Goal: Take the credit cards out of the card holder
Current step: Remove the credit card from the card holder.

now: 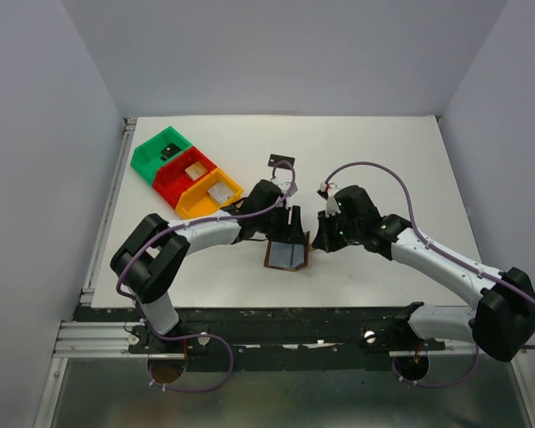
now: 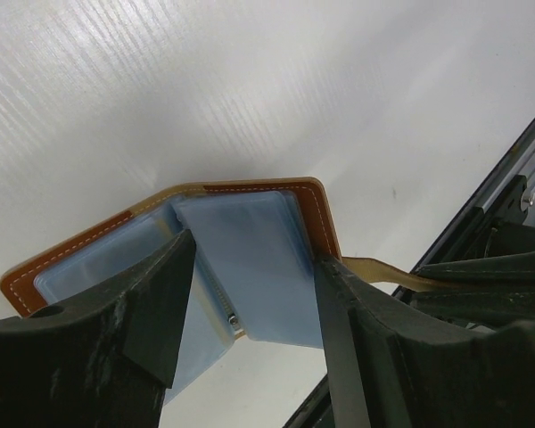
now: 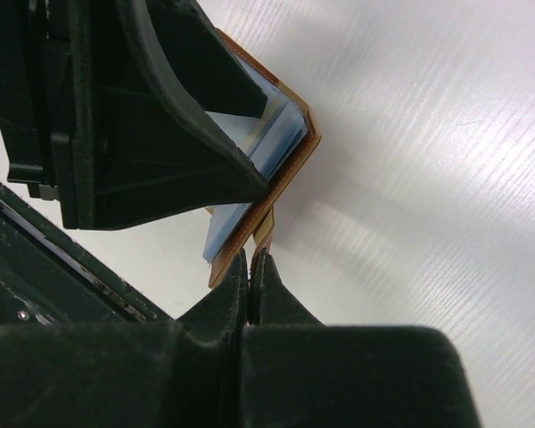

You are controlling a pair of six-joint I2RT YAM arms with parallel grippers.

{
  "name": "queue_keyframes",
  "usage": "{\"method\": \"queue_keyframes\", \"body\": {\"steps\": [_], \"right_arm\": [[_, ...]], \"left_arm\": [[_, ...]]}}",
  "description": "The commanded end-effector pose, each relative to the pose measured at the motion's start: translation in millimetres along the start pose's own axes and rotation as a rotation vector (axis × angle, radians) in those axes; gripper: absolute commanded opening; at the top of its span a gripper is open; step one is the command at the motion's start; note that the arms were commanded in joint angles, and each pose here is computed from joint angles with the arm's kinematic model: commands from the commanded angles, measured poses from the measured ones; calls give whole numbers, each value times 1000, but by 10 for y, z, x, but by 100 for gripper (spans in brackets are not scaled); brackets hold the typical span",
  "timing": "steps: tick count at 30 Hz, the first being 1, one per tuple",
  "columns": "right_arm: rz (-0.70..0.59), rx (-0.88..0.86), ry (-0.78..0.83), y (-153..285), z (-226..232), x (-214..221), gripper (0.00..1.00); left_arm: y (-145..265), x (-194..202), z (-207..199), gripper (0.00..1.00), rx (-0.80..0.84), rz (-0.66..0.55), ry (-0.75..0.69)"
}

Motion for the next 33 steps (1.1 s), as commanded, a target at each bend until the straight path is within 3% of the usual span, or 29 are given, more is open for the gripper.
{"method": "queue_keyframes", "body": {"steps": [1, 33], "right_arm": [[-14, -3, 19, -20, 1, -29, 0], [-10, -13, 18, -17, 4, -24, 0]], "left_arm": [[122, -13, -28, 68, -23, -42, -18], [19, 11, -12, 67, -16, 0, -12]]}}
Point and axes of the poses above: each gripper's point midway between its finger pads, its own y axis back along the fingers, its own z axis along the line the jaws close on, x = y × z, the point moved 7 cm from there along y, back along the fingers, and after that the axes turned 4 degrees about y, right-handed, at the moved point
